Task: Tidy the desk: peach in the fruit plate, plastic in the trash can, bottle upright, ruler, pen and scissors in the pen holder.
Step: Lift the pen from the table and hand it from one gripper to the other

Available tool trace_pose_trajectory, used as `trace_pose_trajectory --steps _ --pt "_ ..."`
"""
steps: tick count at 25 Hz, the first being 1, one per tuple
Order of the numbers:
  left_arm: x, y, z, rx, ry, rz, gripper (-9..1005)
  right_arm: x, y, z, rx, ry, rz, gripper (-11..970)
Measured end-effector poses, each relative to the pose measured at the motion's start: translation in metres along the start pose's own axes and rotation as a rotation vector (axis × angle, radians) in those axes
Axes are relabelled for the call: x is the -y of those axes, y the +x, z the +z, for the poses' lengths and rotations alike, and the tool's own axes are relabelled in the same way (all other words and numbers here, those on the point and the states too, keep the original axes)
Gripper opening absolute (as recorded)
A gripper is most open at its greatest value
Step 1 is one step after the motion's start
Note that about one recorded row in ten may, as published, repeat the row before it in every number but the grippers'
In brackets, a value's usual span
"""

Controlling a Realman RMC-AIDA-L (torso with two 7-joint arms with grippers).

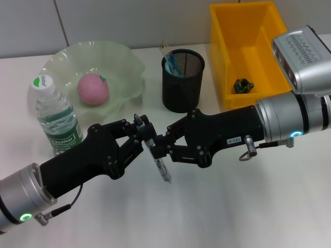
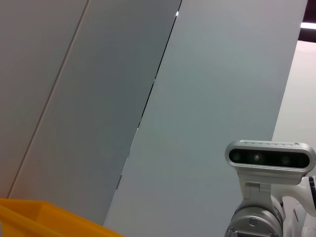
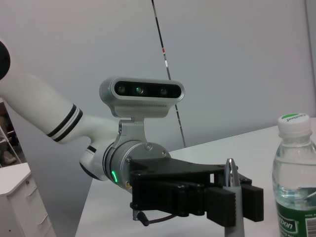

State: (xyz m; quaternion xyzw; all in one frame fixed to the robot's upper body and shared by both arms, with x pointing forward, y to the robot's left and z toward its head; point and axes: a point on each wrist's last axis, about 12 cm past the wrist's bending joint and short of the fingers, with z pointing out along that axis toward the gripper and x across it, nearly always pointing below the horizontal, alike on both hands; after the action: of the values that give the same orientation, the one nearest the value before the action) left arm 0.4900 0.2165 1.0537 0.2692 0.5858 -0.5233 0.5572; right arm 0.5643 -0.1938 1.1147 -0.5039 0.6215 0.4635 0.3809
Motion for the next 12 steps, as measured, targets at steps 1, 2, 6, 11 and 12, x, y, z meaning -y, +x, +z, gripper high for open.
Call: trace_pose_trajectory --steps 1,2,6,11,12 --pt "0.0000 0.0000 0.0000 -0.001 0.000 0.000 244 0.0000 0.0000 -0.0001 0.000 0.000 0.000 124" --pt "0.0000 0.0000 0.0000 -0.001 0.000 0.000 232 0.0001 0.0000 -0.0003 0.000 0.000 0.000 124" --pt "0.0000 0.0000 0.0002 -0.002 0.001 0.000 195 0.0003 -0.0001 -0.0007 0.001 0.002 0.000 124" --pt "-0.0005 -0.0003 0.0009 0.000 0.000 -0.002 172 0.0002 -0.0003 -0.0009 0.001 0.001 0.000 124" --pt "-0.0008 -0.0006 0.0013 -0.001 0.000 -0.003 164 0.0002 -0.0003 -0.0009 0.001 0.001 -0.001 124"
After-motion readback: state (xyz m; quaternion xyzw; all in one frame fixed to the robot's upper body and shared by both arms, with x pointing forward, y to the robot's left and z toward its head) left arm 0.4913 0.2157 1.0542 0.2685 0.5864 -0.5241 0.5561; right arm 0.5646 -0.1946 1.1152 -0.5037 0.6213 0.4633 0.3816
